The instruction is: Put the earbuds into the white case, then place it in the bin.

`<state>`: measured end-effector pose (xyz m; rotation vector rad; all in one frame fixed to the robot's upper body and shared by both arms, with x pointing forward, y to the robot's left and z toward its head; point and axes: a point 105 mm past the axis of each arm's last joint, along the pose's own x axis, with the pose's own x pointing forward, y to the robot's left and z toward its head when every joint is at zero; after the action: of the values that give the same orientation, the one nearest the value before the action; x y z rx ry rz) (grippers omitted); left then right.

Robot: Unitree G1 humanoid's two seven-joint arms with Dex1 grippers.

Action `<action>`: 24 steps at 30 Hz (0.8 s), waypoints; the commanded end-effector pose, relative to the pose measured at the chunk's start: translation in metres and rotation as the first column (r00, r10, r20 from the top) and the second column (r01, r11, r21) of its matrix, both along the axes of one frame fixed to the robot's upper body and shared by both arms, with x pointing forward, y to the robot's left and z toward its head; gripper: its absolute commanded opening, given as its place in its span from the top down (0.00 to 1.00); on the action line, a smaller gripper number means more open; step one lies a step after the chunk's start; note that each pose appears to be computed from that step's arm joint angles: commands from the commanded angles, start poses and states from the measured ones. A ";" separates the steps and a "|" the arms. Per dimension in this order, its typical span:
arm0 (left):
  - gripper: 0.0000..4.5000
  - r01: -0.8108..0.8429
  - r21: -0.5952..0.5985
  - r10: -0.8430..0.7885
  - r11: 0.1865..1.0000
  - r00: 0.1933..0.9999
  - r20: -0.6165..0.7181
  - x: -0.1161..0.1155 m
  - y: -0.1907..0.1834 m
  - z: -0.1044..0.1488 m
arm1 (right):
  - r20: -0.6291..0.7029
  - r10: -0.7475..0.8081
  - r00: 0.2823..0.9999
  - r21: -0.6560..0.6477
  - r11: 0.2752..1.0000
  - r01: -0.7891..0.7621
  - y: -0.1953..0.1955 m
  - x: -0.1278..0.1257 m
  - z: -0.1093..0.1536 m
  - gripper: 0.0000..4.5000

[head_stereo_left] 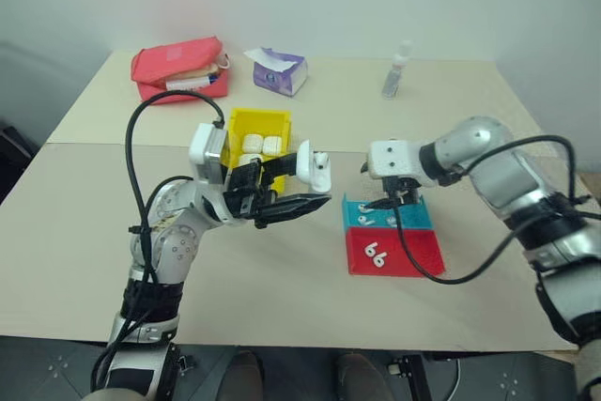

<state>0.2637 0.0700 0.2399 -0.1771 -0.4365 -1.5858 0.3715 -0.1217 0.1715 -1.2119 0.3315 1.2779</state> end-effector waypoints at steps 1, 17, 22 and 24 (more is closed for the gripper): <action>0.38 -0.003 -0.021 0.004 1.000 0.999 0.048 -0.008 0.002 0.012 | 0.011 0.046 0.999 -0.102 0.994 -0.045 -0.004 0.007 0.000 0.36; 0.38 -0.041 -0.030 0.043 0.999 0.998 0.048 -0.010 0.004 0.012 | -0.036 0.013 0.999 -0.133 0.991 -0.018 -0.003 0.021 -0.026 0.36; 0.38 -0.048 -0.029 0.050 0.998 0.997 0.052 -0.012 0.004 0.012 | -0.046 -0.026 0.999 -0.128 0.992 0.020 -0.006 0.025 -0.032 0.36; 0.38 -0.050 -0.029 0.051 0.998 0.997 0.051 -0.013 0.004 0.011 | -0.054 -0.020 0.998 -0.126 0.992 0.013 -0.007 0.024 -0.035 0.36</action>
<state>0.2580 0.0724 0.2439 -0.1606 -0.4558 -1.5295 0.3945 -0.1267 0.1346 -1.2717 0.4765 1.2983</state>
